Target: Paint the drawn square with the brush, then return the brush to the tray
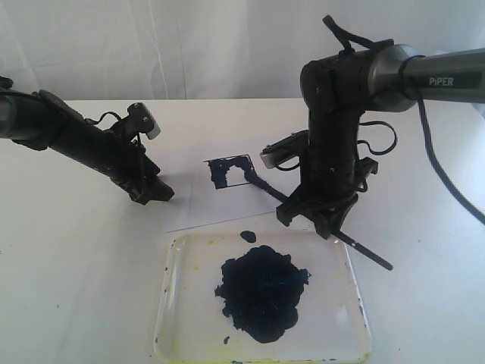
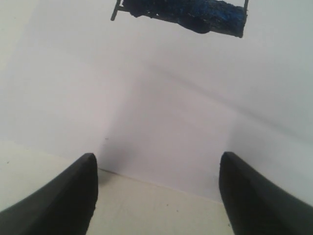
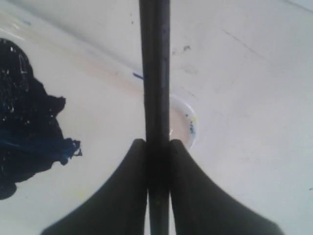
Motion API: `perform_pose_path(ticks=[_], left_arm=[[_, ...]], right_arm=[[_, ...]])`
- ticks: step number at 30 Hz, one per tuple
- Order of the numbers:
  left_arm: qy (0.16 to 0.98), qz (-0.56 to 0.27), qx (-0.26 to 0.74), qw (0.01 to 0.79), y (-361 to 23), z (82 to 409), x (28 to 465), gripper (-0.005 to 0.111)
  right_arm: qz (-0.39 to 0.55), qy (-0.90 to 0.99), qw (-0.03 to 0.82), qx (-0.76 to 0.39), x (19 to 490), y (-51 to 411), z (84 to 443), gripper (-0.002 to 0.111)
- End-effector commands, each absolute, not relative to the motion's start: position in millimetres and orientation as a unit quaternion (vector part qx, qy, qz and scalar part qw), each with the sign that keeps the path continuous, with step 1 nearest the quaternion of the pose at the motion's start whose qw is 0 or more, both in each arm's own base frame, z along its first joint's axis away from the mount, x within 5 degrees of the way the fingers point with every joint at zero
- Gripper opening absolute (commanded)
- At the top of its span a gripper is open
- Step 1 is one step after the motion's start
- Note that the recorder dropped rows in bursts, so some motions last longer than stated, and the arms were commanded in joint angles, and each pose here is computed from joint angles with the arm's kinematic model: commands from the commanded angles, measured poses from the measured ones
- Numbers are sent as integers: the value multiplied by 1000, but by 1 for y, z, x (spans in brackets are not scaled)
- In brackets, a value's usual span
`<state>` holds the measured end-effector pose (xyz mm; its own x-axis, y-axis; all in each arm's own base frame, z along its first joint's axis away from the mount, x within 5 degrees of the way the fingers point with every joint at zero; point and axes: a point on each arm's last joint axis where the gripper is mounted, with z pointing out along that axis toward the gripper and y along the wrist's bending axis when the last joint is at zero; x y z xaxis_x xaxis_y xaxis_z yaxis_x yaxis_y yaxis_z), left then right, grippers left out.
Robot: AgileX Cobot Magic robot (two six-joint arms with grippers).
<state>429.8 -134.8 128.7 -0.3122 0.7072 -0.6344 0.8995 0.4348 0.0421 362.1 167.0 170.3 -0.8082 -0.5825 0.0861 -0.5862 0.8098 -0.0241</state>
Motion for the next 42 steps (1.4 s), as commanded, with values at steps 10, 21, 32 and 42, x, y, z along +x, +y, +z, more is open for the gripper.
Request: perform_pose_path(ticks=[10,21,32,42], left_arm=[[784,-145,546,257,-132,107,423,72],[786,-145,544,256,-132,107,423,72],[786,-145,544,256,-132,107,423,72],[786,-145,544,256,-132,107,423,72]], right_arm=[[16,-933,40,358,360,166,173,0],[41,-959,43,279,361,162,174,0],[-3,-941,50,334,357,169,173,0],[-22,-942,43,332,355,178,174,0]])
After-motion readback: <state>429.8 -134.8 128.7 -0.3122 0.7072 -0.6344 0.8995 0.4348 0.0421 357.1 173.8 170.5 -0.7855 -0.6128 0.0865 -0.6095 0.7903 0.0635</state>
